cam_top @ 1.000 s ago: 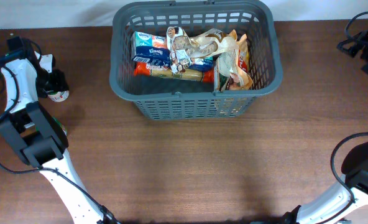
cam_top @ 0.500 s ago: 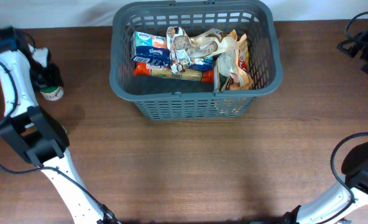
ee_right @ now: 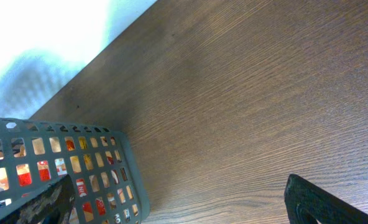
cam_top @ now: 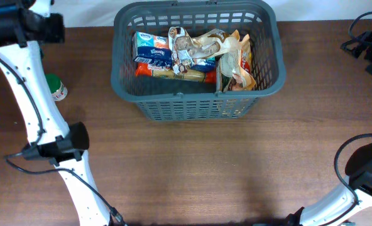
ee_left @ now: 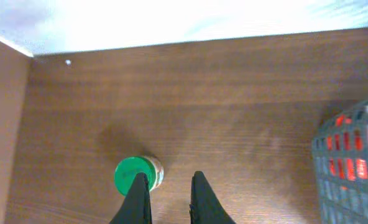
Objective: Pack container
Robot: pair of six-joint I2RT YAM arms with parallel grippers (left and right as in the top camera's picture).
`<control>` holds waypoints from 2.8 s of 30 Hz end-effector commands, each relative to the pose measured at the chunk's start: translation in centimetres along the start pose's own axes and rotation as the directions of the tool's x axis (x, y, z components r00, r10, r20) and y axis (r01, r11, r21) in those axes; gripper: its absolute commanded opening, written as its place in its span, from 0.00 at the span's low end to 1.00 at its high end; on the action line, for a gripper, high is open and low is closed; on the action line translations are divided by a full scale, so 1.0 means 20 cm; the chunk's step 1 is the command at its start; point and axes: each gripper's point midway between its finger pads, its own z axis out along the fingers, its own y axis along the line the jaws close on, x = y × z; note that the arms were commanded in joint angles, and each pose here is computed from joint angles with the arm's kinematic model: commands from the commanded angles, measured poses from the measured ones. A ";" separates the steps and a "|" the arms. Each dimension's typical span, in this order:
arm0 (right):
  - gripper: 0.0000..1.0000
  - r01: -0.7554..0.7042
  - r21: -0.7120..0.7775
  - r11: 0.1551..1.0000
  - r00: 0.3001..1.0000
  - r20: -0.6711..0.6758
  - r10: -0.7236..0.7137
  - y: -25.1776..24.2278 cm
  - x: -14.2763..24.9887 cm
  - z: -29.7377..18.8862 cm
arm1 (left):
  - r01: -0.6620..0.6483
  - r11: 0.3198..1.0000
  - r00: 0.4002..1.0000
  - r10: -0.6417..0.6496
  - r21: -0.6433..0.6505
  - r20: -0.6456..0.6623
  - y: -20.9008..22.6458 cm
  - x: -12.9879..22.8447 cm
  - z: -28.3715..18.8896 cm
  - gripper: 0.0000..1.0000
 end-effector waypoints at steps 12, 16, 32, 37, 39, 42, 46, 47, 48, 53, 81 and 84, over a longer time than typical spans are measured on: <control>0.99 0.007 -0.003 1.000 1.000 -0.003 -0.007 0.01 0.00 0.01 | 0.295 0.955 0.892 -0.291 -0.040 -0.347 0.25 0.47 0.29 0.61; 0.99 0.007 -0.003 1.000 1.000 -0.003 -0.007 0.01 0.00 0.01 | 0.356 0.933 0.833 -0.342 -0.052 -0.435 0.34 0.65 0.41 0.70; 0.99 0.007 -0.003 1.000 1.000 -0.003 -0.007 0.01 0.00 0.01 | 0.449 0.893 0.752 -0.394 -0.026 -0.529 0.40 0.90 0.76 0.75; 0.99 0.007 -0.003 1.000 1.000 -0.003 -0.007 0.01 0.00 0.01 | 0.443 0.897 0.782 -0.397 -0.021 -0.481 0.43 0.85 0.80 0.75; 0.99 0.007 -0.003 1.000 1.000 -0.003 -0.007 0.01 0.00 0.01 | 0.446 0.895 0.790 -0.398 -0.009 -0.467 0.43 0.83 0.81 0.75; 0.99 0.007 -0.003 1.000 1.000 -0.003 -0.007 0.01 0.00 0.01 | 0.448 0.894 0.800 -0.399 0.004 -0.449 0.43 0.81 0.83 0.75; 0.99 0.007 -0.003 1.000 1.000 -0.003 -0.007 0.01 0.00 0.01 | 0.443 0.896 0.812 -0.385 0.034 -0.439 0.41 0.79 0.83 0.74; 0.99 0.007 -0.003 1.000 1.000 -0.003 -0.007 0.01 0.00 0.01 | 0.436 0.899 0.821 -0.375 0.048 -0.431 0.40 0.77 0.81 0.73; 0.99 0.007 -0.003 1.000 1.000 -0.003 -0.007 0.01 0.00 0.01 | 0.431 0.901 0.827 -0.373 0.050 -0.421 0.40 0.74 0.79 0.72; 0.99 0.007 -0.003 1.000 1.000 -0.003 -0.007 0.01 0.00 0.01 | 0.359 0.931 0.918 -0.340 0.064 -0.204 0.42 0.37 0.52 0.72; 0.99 0.007 -0.003 1.000 1.000 -0.003 -0.007 0.01 0.00 0.01 | 0.316 0.949 0.910 -0.304 -0.002 -0.284 0.33 0.45 0.59 0.82; 0.99 0.007 -0.003 1.000 1.000 -0.003 -0.007 0.01 0.00 0.01 | 0.302 0.951 0.880 -0.303 -0.061 -0.366 0.35 0.57 0.58 0.82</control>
